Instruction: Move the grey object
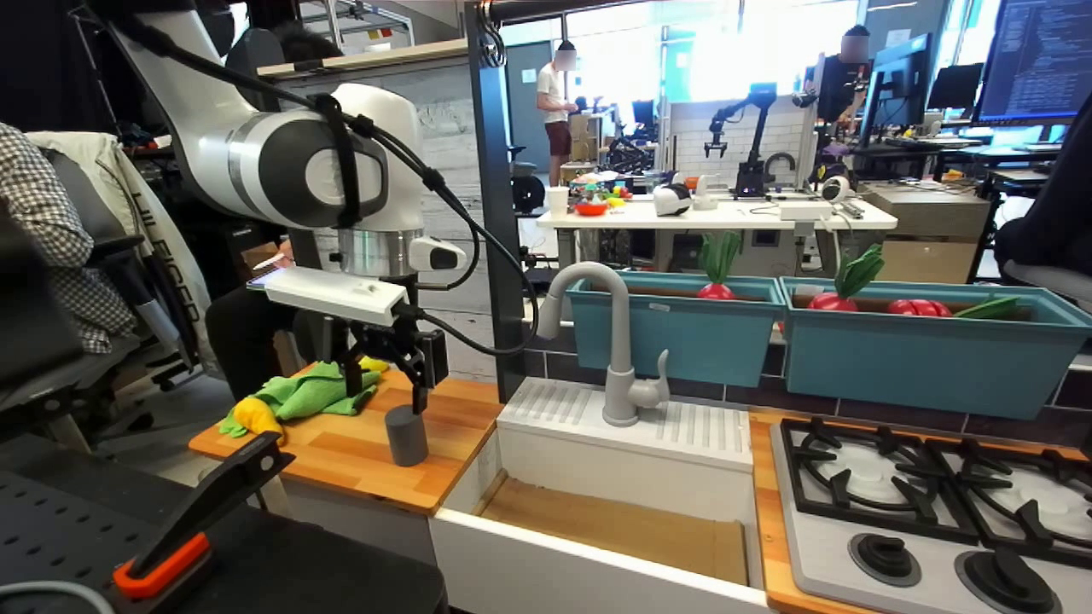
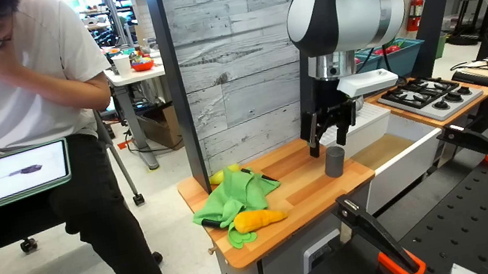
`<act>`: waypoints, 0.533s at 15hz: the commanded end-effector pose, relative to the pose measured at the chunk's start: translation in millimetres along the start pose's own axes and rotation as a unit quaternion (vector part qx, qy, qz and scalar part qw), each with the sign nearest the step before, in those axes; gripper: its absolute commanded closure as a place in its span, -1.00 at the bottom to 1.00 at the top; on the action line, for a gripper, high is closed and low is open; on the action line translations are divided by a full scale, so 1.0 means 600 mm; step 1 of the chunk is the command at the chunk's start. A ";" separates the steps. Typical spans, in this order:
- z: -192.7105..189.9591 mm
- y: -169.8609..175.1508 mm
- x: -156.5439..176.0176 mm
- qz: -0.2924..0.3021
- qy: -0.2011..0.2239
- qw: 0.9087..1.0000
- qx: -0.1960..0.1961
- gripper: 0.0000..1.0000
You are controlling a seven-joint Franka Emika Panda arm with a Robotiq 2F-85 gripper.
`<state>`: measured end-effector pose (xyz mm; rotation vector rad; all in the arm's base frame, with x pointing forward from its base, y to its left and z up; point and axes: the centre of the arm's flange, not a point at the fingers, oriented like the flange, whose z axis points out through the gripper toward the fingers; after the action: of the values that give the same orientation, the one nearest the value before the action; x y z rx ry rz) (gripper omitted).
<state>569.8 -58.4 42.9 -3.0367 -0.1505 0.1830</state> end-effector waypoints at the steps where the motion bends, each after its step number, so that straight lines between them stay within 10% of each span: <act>1: -0.005 0.005 -0.025 -0.006 -0.022 1.000 -0.009 -1.00; 8: 0.008 0.027 -0.031 0.004 -0.027 0.999 -0.023 -1.00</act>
<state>554.2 -72.8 34.0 -3.0515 -0.1320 0.2368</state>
